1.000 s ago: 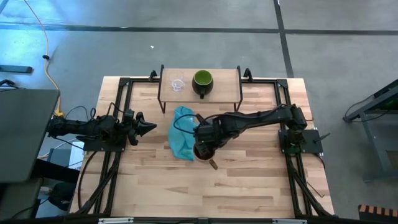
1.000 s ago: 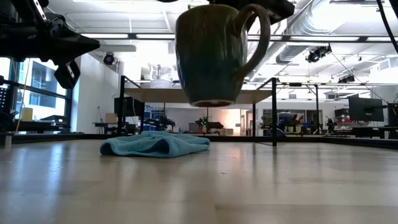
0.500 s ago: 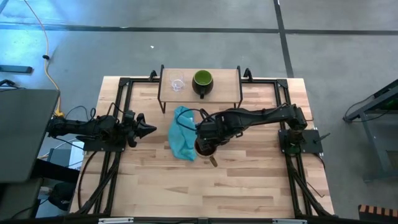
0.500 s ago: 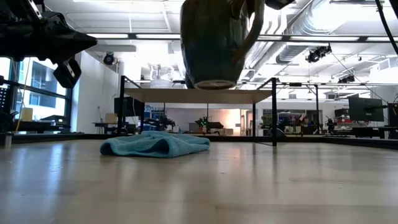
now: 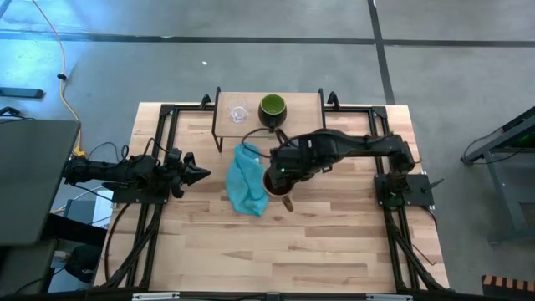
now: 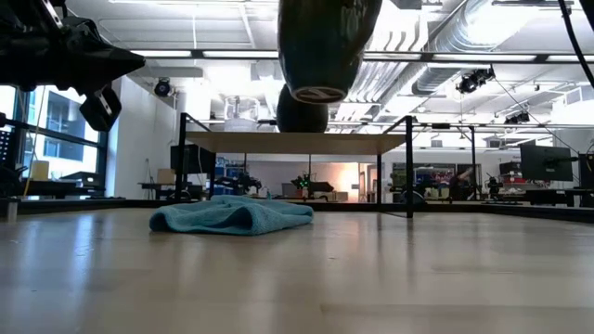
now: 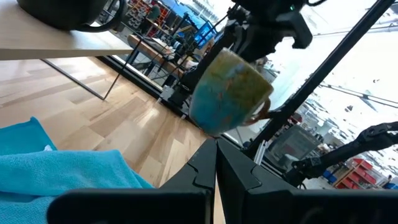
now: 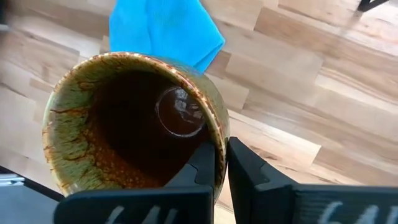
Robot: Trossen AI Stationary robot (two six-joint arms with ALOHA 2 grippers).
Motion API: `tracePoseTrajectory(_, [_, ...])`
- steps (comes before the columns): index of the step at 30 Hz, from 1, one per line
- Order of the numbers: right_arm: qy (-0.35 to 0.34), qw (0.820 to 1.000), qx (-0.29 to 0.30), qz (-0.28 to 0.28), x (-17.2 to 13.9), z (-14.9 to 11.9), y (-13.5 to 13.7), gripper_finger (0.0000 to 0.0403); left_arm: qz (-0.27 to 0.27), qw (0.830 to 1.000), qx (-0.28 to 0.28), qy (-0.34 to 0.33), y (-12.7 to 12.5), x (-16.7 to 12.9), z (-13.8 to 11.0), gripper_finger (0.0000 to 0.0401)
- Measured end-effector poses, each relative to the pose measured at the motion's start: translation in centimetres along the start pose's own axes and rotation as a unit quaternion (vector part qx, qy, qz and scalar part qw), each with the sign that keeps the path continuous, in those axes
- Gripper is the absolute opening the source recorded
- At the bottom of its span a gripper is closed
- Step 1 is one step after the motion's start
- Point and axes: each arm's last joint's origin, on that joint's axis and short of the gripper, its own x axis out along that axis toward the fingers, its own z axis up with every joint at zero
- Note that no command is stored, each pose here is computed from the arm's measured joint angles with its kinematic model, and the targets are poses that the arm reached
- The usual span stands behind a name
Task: Stack small to large cups/mugs on shelf
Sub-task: Put the brown mug on the shelf
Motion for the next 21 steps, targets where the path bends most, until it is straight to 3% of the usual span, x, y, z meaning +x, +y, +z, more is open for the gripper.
tracePoseTrajectory(21, [-0.034,0.999,0.009,0.031,-3.3,5.1,-3.7,0.0000,0.000,1.000,0.000,0.000,0.0,0.0,0.0,0.0001])
